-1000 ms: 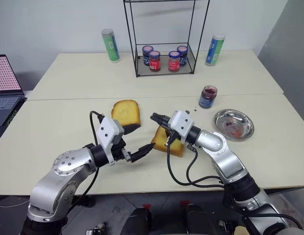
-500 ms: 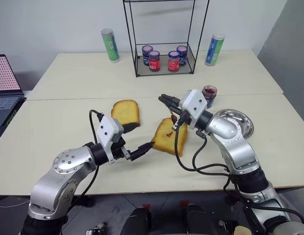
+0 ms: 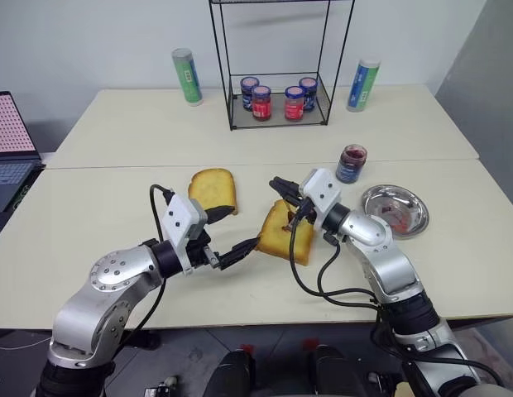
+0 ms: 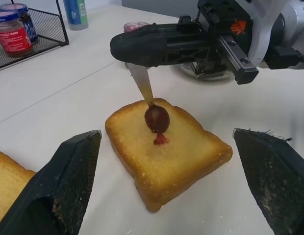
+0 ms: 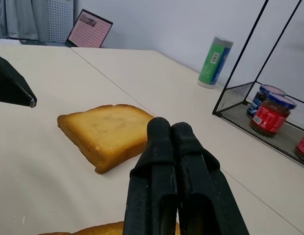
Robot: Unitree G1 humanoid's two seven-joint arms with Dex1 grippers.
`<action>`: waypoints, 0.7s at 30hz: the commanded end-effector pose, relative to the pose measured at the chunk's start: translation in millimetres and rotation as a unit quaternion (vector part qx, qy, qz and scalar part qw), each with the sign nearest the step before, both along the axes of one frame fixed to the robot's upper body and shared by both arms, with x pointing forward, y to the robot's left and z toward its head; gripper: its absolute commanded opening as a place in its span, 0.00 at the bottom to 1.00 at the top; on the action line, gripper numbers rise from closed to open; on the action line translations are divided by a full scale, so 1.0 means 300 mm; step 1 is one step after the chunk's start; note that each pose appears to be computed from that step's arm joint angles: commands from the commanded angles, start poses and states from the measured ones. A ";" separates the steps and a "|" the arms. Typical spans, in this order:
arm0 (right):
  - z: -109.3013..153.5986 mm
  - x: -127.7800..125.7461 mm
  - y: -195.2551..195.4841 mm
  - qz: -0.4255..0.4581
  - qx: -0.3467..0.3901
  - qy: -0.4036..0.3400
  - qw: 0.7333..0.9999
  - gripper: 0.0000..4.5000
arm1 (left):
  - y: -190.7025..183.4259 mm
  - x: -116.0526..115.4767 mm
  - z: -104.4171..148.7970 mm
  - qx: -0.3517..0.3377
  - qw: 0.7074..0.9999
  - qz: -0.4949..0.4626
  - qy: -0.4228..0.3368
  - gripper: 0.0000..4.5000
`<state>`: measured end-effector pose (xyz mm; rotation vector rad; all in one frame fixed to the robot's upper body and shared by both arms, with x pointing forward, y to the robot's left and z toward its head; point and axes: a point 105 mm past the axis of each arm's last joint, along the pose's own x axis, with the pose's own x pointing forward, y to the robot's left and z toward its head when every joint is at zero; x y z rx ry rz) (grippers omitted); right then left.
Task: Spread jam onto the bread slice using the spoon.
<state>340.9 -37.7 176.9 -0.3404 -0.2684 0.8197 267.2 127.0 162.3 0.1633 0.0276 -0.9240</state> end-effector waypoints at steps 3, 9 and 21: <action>0.145 -0.016 -0.039 -0.003 0.018 -0.053 0.998 0.00 | 0.000 0.002 0.032 0.005 1.000 -0.008 -0.026 1.00; 0.221 -0.001 -0.053 -0.022 0.098 -0.010 0.995 0.00 | 0.005 0.003 0.031 0.008 1.000 -0.010 -0.027 1.00; -0.019 0.127 -0.131 -0.138 0.347 0.327 0.868 0.00 | 0.007 0.001 0.030 0.012 0.999 -0.011 -0.027 1.00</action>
